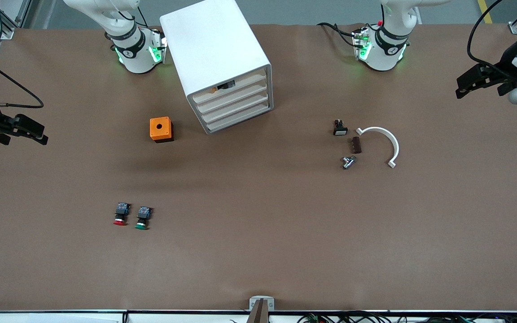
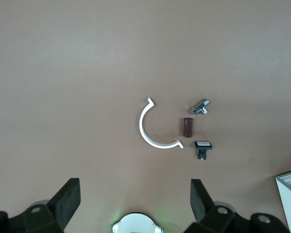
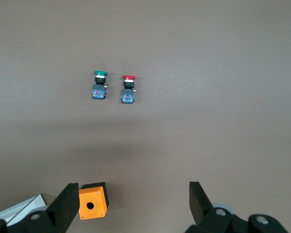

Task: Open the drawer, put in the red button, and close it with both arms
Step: 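Move the left gripper toward the cabinet while the right gripper reaches the buttons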

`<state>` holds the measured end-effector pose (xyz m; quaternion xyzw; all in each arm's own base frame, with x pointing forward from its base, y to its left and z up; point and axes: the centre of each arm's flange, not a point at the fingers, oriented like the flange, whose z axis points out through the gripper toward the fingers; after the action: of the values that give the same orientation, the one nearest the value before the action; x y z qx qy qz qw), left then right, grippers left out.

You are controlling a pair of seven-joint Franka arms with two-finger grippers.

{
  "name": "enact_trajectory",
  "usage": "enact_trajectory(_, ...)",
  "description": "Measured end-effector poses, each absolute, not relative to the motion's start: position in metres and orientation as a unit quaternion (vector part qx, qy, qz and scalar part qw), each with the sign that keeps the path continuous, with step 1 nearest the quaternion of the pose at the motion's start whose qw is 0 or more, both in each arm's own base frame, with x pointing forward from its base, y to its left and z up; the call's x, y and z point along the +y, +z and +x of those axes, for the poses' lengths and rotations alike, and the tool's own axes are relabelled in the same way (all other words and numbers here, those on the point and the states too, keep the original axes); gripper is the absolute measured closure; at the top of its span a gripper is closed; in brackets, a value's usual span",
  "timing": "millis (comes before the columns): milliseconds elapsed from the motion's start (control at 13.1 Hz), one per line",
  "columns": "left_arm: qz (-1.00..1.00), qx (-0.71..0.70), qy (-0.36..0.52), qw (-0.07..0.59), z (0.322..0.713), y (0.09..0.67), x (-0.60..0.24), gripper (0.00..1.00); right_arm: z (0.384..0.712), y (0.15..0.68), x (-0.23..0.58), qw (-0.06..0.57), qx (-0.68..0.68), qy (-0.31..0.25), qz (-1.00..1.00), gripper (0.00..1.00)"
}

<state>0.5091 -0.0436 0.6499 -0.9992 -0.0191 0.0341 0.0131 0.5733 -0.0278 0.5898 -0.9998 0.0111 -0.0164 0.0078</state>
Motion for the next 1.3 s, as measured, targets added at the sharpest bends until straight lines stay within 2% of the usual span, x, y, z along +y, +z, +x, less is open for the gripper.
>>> enact_trajectory(382, -0.999, -0.021, 0.041, 0.013, 0.515, 0.642, -0.041, 0.0, 0.573, 0.59, -0.028, 0.008, 0.011, -0.016, -1.0, 0.0)
enact_trajectory(918, -0.996, -0.012, 0.092, 0.003, 0.569, 0.559, -0.052, 0.0, 0.575, 0.58, -0.025, 0.01, 0.009, -0.008, -1.0, 0.0)
enact_trajectory(1300, -0.989, -0.055, 0.136, 0.015, 0.593, 0.483, -0.109, 0.0, 0.614, 0.517, -0.002, 0.047, 0.006, -0.01, -0.999, 0.0)
